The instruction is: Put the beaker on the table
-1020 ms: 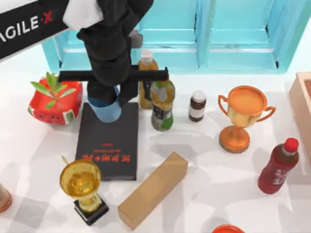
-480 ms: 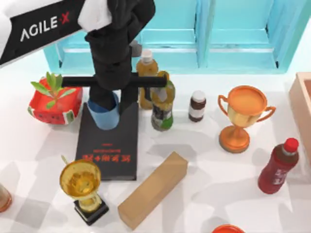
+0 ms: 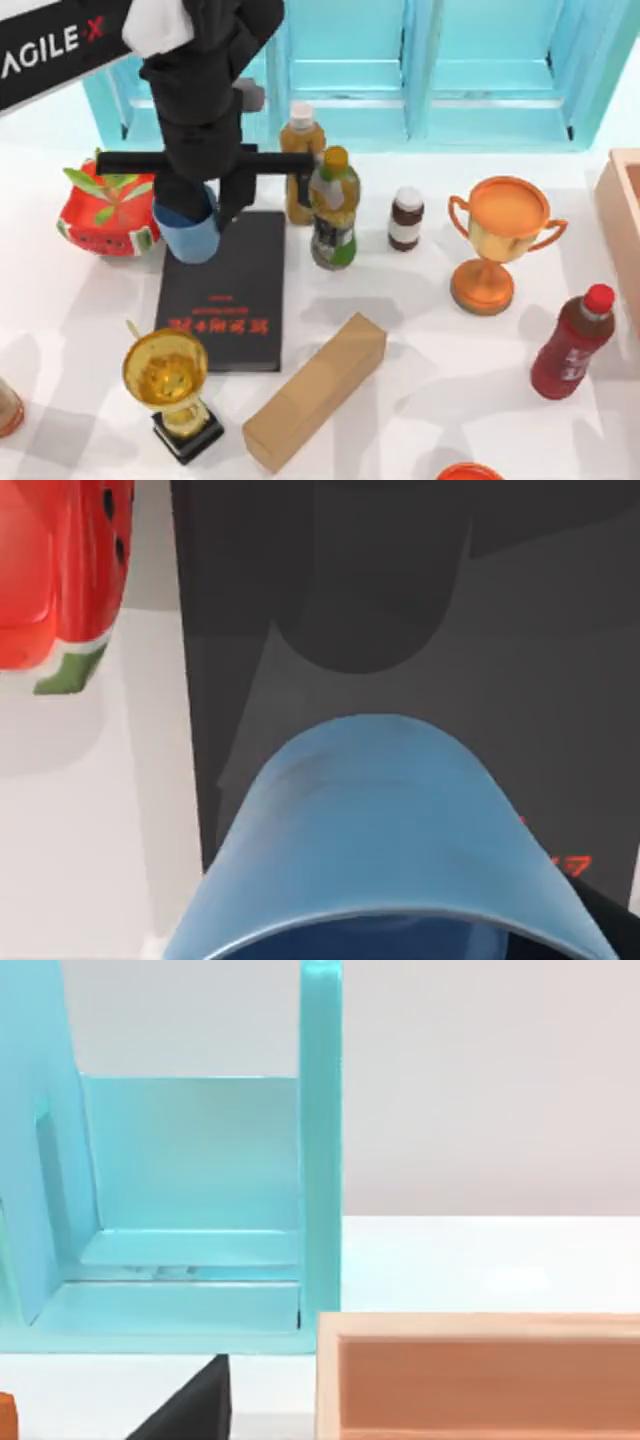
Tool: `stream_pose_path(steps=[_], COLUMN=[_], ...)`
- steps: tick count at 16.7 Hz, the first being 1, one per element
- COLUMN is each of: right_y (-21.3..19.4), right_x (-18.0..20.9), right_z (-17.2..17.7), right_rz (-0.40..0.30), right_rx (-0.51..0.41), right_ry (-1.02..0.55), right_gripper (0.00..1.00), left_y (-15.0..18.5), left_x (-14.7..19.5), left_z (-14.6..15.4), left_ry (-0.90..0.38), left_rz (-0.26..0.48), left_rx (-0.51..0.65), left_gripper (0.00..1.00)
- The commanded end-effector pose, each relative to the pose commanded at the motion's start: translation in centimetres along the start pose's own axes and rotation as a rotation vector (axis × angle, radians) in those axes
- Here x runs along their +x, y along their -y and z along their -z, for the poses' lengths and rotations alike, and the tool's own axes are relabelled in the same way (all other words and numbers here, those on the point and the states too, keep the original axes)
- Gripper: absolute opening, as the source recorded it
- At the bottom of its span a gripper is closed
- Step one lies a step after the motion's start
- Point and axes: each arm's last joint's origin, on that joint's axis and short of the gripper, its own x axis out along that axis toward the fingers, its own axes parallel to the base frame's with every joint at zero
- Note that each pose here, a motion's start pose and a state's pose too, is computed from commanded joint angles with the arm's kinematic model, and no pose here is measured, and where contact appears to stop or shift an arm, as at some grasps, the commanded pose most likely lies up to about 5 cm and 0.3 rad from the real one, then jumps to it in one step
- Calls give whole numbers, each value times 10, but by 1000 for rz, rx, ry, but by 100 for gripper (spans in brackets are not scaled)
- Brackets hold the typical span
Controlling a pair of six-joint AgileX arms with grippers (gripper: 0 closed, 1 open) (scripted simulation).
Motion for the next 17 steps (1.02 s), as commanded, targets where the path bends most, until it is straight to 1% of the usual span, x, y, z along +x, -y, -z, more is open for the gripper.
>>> stream_pose_path(steps=[8,14,17], right_y=[0,0,0], right_x=[0,0,0], right_z=[0,0,0], right_rz=[0,0,0], right_rx=[0,0,0], right_ry=[0,0,0], right_gripper=[100,100,100], left_y=[-78,-135,-145], left_x=[-17,-28,-30], left_z=[11,30,36], left_ry=[-4,-5,-4], left_rz=[-18,-29,-31], left_rx=[1,0,0], left_gripper=[0,0,0])
